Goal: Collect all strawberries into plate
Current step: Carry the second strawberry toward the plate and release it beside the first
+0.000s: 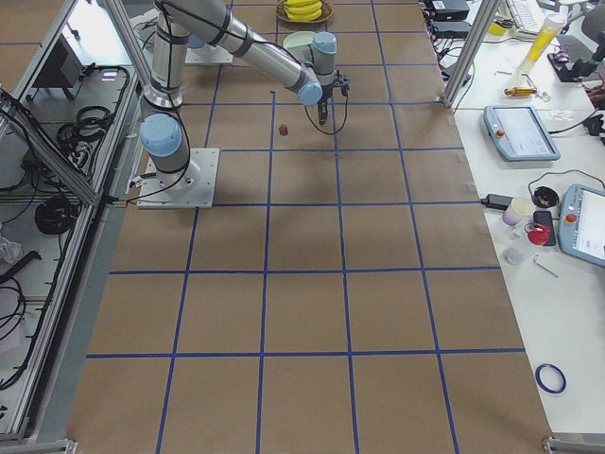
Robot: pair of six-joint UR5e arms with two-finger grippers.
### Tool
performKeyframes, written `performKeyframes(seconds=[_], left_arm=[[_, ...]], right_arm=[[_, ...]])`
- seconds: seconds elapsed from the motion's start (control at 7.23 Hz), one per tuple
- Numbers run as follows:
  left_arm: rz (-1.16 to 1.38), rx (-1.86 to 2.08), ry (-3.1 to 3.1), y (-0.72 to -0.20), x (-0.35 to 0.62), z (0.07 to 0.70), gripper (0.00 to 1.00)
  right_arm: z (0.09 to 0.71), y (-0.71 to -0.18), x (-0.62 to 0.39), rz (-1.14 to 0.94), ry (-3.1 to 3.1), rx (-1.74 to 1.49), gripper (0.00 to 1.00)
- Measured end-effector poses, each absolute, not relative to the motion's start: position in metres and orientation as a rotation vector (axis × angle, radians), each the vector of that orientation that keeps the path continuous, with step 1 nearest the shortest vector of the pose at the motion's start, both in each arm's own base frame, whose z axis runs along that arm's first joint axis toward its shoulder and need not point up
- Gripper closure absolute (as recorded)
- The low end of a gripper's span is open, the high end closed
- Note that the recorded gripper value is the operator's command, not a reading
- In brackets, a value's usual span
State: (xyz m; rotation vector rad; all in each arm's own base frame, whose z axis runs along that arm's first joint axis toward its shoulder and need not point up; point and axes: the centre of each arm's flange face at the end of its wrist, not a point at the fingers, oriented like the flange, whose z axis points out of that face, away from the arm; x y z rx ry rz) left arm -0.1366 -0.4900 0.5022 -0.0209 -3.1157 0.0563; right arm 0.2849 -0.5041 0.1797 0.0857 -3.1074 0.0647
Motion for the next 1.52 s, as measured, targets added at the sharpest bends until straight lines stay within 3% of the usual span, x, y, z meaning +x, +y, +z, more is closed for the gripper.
performKeyframes(seconds=[0.28,0.69,0.83,0.97,1.24,1.52], left_arm=[[0.058,-0.021,-3.116,-0.49,-0.137,0.503,0.0],[0.058,-0.023,-3.117,-0.49,-0.137,0.503,0.0],[0.059,-0.023,-3.117,-0.489,-0.137,0.503,0.0],[0.059,-0.023,-3.117,-0.489,-0.137,0.503,0.0],[0.058,-0.023,-3.117,-0.489,-0.137,0.503,0.0],[0.062,-0.023,-3.118,-0.489,-0.137,0.504,0.0]], right_arm=[[0.205,-0.51,0.306,0.156,-3.2,-0.03,0.92],[0.222,-0.459,0.417,0.157,-3.307,-0.156,0.88],[0.209,-0.438,0.446,0.117,-3.3,-0.142,0.57],[0.194,-0.425,0.462,0.087,-3.283,-0.121,0.01],[0.188,-0.418,0.47,0.08,-3.272,-0.106,0.0],[0.222,-0.423,0.448,0.071,-3.25,-0.079,0.0]])
